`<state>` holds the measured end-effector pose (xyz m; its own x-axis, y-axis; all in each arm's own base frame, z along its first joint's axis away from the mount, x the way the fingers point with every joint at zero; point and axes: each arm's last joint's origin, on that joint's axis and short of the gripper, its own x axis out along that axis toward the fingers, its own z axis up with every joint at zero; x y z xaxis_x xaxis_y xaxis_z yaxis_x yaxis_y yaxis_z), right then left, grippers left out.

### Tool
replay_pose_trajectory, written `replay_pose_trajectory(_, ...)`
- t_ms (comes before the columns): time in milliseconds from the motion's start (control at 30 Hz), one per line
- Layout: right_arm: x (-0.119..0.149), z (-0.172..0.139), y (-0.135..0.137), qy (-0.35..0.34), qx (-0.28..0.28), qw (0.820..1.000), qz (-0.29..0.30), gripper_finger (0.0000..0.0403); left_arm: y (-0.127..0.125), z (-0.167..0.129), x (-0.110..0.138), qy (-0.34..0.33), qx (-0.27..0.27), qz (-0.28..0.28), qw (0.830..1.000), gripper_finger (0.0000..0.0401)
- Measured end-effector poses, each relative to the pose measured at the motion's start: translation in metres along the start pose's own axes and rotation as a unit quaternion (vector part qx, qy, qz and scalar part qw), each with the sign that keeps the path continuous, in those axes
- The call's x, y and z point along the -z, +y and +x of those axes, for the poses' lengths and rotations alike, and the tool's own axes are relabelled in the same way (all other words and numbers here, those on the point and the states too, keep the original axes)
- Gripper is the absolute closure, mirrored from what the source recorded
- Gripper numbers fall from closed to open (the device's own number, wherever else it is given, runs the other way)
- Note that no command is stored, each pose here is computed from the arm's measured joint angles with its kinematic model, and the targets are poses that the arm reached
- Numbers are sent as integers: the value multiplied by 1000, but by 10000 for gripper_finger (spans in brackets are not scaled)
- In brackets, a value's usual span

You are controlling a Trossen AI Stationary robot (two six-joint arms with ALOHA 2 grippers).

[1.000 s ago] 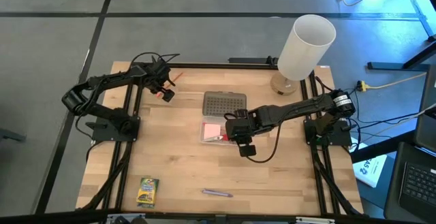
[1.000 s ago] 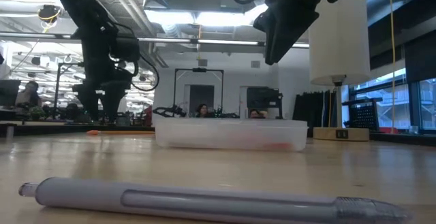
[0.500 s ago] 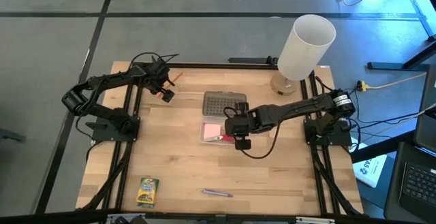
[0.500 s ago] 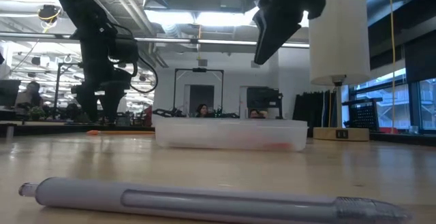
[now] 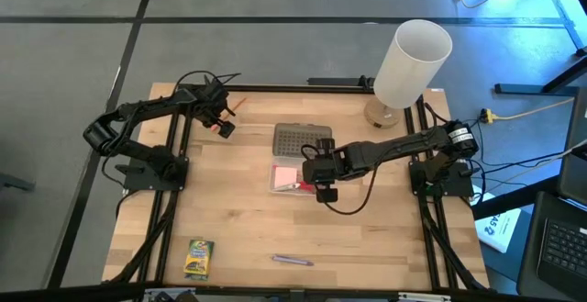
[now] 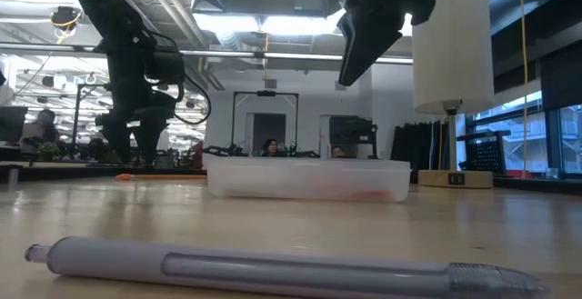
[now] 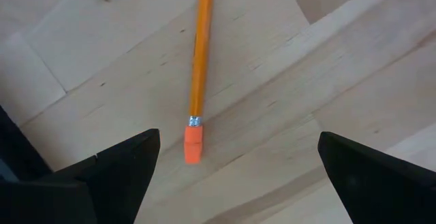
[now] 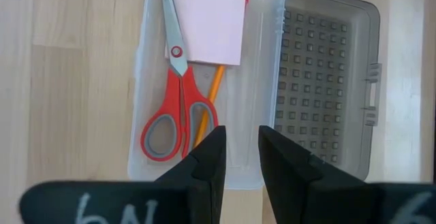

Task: Pack school essentials
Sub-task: Put the orange pencil into the supply box

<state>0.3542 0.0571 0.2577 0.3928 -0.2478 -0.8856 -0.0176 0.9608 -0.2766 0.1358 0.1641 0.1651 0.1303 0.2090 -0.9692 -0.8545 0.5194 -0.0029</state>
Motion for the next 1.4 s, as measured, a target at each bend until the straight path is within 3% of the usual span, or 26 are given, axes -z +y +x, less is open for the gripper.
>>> replay_pose_trajectory(433,0,0,0,0,0,1000,1,313,0,2,0,3,-3,0,1000,7)
replay_pose_trajectory(900,-1,0,0,-7,0,1000,1,313,-1,31,-3,62,-42,10,997,7)
replay_pose_trajectory(1400,-1,0,0,-7,0,1000,1,313,1,33,-3,68,-11,-15,998,11)
